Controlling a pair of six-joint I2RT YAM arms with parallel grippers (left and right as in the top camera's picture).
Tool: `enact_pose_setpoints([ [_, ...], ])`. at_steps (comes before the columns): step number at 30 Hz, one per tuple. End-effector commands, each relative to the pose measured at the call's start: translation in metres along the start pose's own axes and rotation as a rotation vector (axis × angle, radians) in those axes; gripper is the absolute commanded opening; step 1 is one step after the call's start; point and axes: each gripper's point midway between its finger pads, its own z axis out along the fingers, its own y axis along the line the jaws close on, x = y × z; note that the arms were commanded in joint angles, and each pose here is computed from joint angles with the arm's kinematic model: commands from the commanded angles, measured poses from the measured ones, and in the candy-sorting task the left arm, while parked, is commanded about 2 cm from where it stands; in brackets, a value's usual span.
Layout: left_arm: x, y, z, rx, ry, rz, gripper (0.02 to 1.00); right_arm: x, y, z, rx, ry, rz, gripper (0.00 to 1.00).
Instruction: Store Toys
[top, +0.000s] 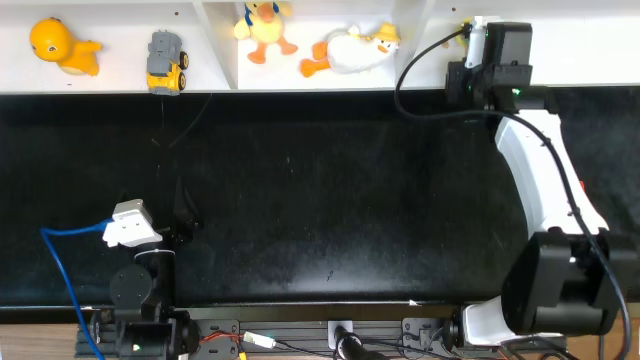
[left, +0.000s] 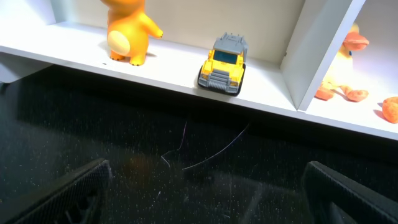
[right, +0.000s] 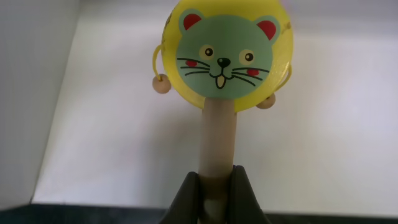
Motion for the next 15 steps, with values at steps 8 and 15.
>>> enact_pose_setpoints([
  [8, -0.001, -0.001, 0.0, 0.009, -0.008, -0.005, 0.998, 0.005, 0.005, 0.038, -0.031, -0.001, 0.081, 0.045],
  [15, -0.001, -0.001, 0.0, 0.009, -0.008, -0.005, 0.998, 0.005, 0.005, 0.039, -0.031, -0.004, 0.084, 0.518],
])
